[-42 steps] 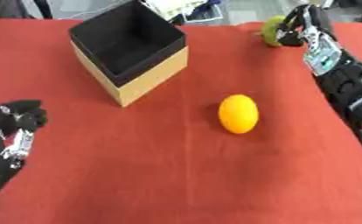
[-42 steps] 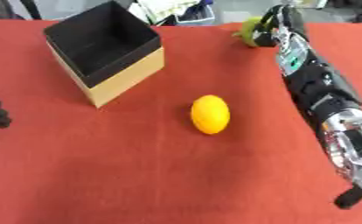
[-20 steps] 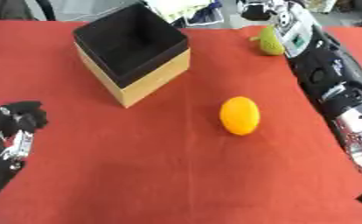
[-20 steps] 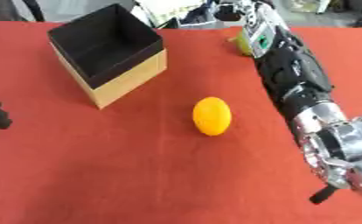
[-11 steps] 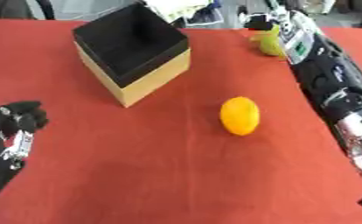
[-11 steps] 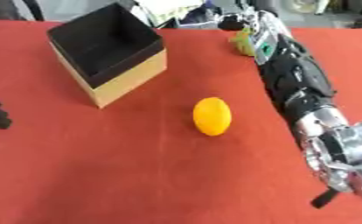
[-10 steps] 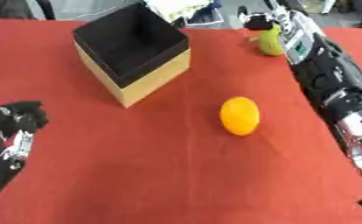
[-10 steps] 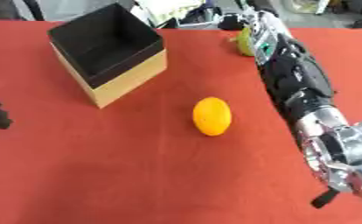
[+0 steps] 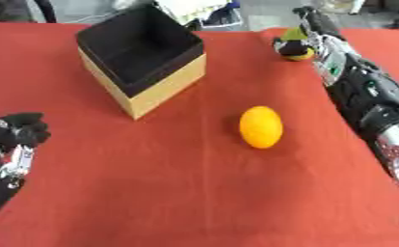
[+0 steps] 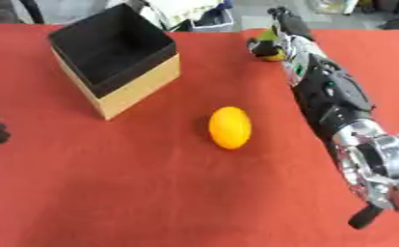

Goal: Pick up objects on the table and place them in the box.

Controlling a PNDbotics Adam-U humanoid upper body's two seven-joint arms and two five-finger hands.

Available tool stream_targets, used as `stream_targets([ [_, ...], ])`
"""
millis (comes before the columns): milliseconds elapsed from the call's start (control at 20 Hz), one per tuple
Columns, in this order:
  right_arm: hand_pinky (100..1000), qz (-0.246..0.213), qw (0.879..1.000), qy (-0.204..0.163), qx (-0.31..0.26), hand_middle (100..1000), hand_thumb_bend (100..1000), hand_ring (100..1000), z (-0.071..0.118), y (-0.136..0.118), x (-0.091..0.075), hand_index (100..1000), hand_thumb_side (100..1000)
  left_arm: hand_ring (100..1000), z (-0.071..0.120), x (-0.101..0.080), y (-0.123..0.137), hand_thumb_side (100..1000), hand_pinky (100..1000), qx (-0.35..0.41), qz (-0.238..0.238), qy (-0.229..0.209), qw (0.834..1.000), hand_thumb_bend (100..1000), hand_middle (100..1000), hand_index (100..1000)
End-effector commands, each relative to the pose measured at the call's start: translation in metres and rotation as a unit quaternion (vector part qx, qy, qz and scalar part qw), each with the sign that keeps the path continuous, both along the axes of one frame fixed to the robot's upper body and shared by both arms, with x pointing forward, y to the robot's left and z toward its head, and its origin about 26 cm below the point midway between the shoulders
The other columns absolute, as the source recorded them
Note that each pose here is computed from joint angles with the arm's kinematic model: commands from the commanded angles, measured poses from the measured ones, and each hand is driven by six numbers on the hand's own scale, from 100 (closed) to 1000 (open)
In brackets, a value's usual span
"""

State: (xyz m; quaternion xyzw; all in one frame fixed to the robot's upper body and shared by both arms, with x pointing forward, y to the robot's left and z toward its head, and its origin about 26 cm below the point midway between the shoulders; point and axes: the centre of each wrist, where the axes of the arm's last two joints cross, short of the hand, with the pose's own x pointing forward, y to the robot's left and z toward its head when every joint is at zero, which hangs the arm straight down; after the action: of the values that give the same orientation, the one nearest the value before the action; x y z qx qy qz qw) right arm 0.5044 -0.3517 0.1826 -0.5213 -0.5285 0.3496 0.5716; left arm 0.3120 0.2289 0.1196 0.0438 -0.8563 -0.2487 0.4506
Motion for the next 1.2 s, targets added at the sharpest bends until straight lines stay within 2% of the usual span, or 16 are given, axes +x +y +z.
stream_targets([
  [50, 863, -0.029, 0.999, -0.001, -0.023, 986, 266, 942, 0.015, -0.016, -0.002, 986, 245, 619, 0.006, 0.000, 0.001, 659, 655, 0.003, 0.000, -0.011, 1.000, 100, 596, 765],
  [150, 827, -0.038, 0.999, 0.009, -0.029, 943, 235, 902, 0.013, -0.018, -0.003, 956, 100, 618, 0.006, 0.000, 0.001, 659, 655, 0.003, 0.000, -0.011, 1.000, 100, 596, 765],
  [200, 812, -0.042, 0.999, 0.012, -0.031, 918, 230, 886, 0.012, -0.019, -0.003, 940, 100, 618, 0.006, 0.000, 0.001, 659, 655, 0.003, 0.000, -0.011, 1.000, 100, 596, 765],
  [250, 780, -0.045, 0.998, 0.013, -0.033, 840, 225, 848, 0.012, -0.019, -0.003, 890, 100, 618, 0.006, 0.000, 0.001, 660, 655, 0.003, 0.000, -0.011, 1.000, 100, 596, 765],
  [300, 758, -0.049, 0.998, 0.010, -0.036, 804, 219, 813, 0.012, -0.019, -0.003, 863, 100, 618, 0.006, 0.000, 0.001, 660, 655, 0.003, 0.000, -0.011, 1.000, 100, 596, 765],
  [350, 749, -0.051, 0.998, 0.005, -0.039, 715, 203, 801, 0.012, -0.019, -0.003, 768, 100, 618, 0.006, 0.000, 0.001, 660, 655, 0.003, 0.000, -0.011, 1.000, 100, 596, 765],
  [400, 740, -0.052, 0.998, -0.002, -0.042, 664, 195, 784, 0.013, -0.018, -0.003, 724, 100, 618, 0.006, 0.000, 0.001, 660, 655, 0.003, 0.000, -0.011, 1.000, 100, 596, 765],
  [500, 698, -0.050, 0.997, -0.028, -0.050, 483, 171, 722, 0.020, -0.016, -0.002, 528, 100, 618, 0.006, 0.000, 0.001, 660, 655, 0.002, 0.000, -0.010, 1.000, 100, 596, 765],
  [550, 691, -0.046, 0.996, -0.045, -0.055, 465, 168, 713, 0.025, -0.014, -0.002, 504, 100, 618, 0.006, 0.000, 0.001, 660, 655, 0.002, 0.000, -0.010, 1.000, 100, 596, 765],
  [600, 672, -0.041, 0.995, -0.063, -0.059, 410, 150, 686, 0.030, -0.011, -0.001, 437, 100, 618, 0.006, 0.000, 0.001, 660, 655, 0.002, 0.000, -0.010, 1.000, 100, 596, 765],
  [850, 654, 0.009, 0.986, -0.148, -0.074, 360, 110, 655, 0.063, 0.010, 0.002, 378, 100, 617, 0.005, 0.000, 0.001, 661, 656, 0.001, 0.000, -0.008, 1.000, 100, 596, 765],
  [1000, 657, 0.056, 0.978, -0.182, -0.080, 357, 102, 655, 0.085, 0.029, 0.003, 376, 100, 617, 0.004, 0.000, 0.001, 662, 656, 0.001, 0.000, -0.006, 1.000, 100, 596, 765],
  [1200, 666, 0.138, 0.962, -0.214, -0.094, 360, 112, 659, 0.114, 0.068, 0.002, 380, 100, 616, 0.003, -0.001, 0.001, 663, 656, 0.002, -0.002, -0.005, 1.000, 100, 596, 764],
])
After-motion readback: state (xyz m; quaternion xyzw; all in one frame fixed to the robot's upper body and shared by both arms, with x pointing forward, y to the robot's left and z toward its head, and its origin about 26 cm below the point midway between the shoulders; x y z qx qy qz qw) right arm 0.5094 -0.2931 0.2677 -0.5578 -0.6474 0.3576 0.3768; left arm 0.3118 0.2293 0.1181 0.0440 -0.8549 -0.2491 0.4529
